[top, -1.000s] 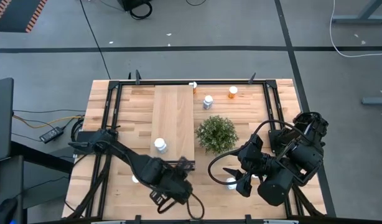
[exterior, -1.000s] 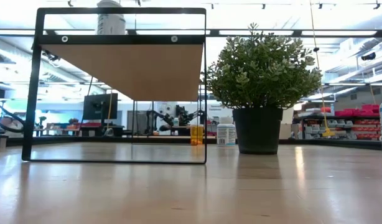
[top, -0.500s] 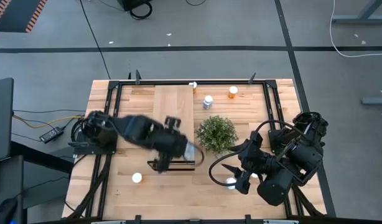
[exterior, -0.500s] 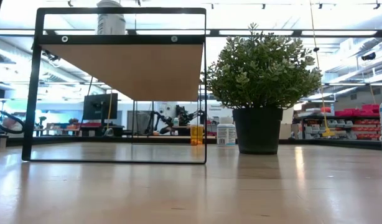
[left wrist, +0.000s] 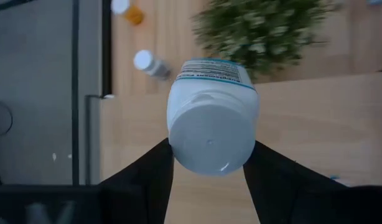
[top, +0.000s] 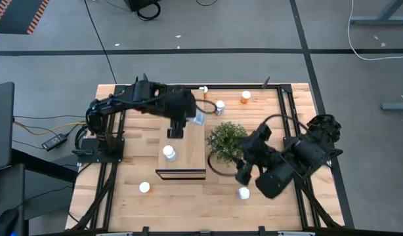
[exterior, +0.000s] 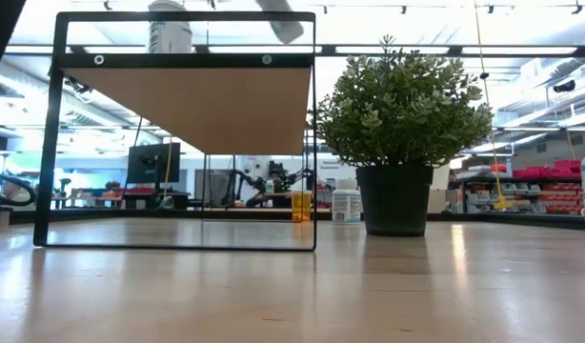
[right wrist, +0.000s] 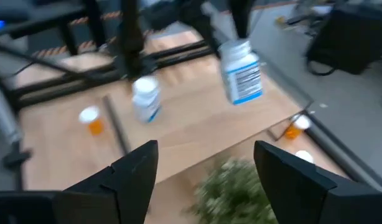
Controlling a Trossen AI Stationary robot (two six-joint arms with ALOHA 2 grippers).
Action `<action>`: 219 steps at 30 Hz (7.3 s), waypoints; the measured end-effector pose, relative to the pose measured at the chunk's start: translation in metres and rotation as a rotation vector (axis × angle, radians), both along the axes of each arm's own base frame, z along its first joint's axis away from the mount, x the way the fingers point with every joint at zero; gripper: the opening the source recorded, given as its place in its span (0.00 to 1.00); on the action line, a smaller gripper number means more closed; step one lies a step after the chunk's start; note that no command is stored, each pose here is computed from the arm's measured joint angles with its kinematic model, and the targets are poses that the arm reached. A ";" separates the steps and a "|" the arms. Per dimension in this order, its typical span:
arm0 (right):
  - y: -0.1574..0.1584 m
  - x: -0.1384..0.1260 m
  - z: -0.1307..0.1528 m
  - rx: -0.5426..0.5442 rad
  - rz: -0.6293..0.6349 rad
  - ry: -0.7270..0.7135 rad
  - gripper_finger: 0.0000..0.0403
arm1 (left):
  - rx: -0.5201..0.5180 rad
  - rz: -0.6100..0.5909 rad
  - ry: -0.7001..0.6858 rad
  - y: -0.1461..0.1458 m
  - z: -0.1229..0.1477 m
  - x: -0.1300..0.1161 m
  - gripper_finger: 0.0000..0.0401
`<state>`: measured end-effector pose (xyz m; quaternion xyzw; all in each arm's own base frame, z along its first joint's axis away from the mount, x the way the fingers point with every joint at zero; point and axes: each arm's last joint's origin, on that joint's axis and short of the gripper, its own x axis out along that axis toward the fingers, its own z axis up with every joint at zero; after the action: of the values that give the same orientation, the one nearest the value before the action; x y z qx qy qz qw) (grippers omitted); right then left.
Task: Pick and place medicine bottles onto shelf by color
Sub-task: Put the bottom left white pill bottle on the shelf aligned with the other white pill bottle, then put the bottom left orange pill bottle on the shelf
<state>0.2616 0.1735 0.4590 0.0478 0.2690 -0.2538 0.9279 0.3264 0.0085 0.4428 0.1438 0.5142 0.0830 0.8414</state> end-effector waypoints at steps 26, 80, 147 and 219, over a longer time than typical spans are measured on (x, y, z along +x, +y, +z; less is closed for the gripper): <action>-0.120 -0.070 0.071 -0.063 -0.250 -0.195 0.68 | -0.212 0.066 0.282 0.012 -0.064 -0.049 0.47; -0.123 -0.065 0.069 -0.106 -0.217 -0.132 0.68 | -0.170 0.101 0.065 0.010 -0.014 -0.050 0.79; -0.070 -0.033 0.001 0.446 -0.050 0.114 0.64 | -0.472 0.255 0.388 -0.126 -0.093 -0.132 0.59; -0.031 -0.055 0.001 0.471 -0.093 -0.027 0.64 | -0.445 0.170 0.242 -0.204 -0.259 -0.142 0.57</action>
<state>0.2064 0.1429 0.4599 0.2789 0.3058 -0.2259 0.8819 0.1839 -0.1954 0.1842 -0.0796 0.6267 0.0202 0.7749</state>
